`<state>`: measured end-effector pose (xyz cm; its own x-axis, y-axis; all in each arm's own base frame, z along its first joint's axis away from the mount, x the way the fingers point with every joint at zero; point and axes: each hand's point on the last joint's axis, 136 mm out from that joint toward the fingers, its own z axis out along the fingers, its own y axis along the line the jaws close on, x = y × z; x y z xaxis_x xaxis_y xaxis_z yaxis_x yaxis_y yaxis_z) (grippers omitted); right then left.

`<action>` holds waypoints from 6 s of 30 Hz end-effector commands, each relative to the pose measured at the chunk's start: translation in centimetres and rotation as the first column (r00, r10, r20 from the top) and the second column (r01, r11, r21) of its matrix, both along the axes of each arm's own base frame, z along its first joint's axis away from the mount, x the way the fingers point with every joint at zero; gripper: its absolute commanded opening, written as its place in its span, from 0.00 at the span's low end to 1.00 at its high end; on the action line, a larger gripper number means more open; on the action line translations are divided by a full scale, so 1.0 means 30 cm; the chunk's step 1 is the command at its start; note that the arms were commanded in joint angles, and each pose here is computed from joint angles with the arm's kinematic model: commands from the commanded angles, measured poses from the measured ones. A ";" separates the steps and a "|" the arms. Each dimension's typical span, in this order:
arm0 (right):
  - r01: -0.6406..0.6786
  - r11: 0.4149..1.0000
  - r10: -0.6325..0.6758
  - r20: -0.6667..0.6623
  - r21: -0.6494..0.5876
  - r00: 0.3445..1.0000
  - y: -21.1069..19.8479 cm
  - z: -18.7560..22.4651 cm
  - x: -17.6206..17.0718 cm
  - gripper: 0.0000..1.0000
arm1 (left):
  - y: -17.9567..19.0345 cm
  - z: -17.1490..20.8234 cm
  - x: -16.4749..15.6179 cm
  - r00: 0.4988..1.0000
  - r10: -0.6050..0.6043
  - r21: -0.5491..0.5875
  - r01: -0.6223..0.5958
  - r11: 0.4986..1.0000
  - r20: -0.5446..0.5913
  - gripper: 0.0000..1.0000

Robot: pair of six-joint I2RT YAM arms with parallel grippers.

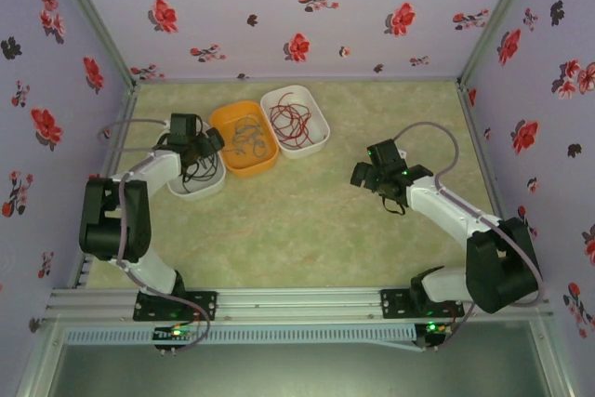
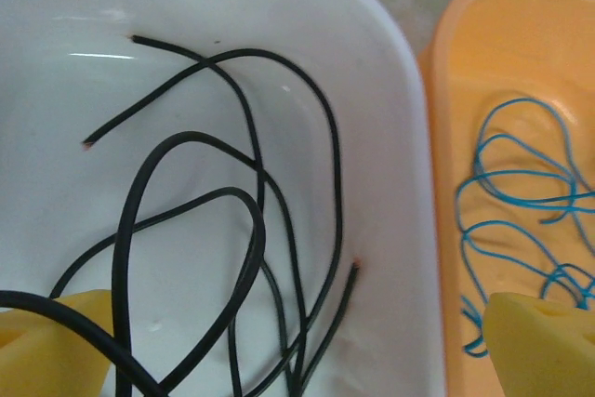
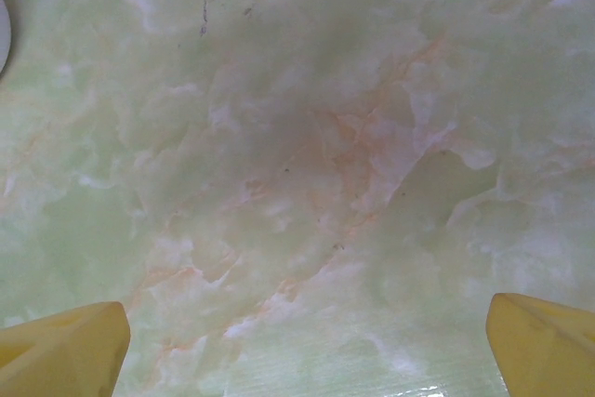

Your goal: Untangle the cables

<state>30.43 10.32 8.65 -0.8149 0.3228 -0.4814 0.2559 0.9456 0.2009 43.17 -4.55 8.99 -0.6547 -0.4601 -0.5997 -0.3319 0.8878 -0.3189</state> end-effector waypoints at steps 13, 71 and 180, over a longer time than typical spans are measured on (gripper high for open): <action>-0.004 1.000 0.004 0.053 0.014 0.999 0.006 0.062 0.014 0.99 | 0.009 0.014 -0.044 1.000 0.029 -0.047 -0.029 0.998 -0.004 1.00; 0.327 0.799 0.060 0.607 -0.506 0.793 -0.410 0.258 0.047 0.99 | 0.258 0.246 -0.274 0.826 -0.212 0.457 -0.061 0.887 0.522 1.00; -0.024 0.975 0.154 0.596 -0.221 0.788 -0.372 0.001 0.309 0.99 | 0.203 0.013 -0.113 0.872 -0.300 0.418 0.124 0.900 0.387 1.00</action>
<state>39.44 -0.68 8.37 -0.3617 0.1220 -0.9243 0.0609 0.9924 0.1072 39.22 1.47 9.21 -0.3422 -0.0568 -0.9379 -0.0284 0.9983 -0.0501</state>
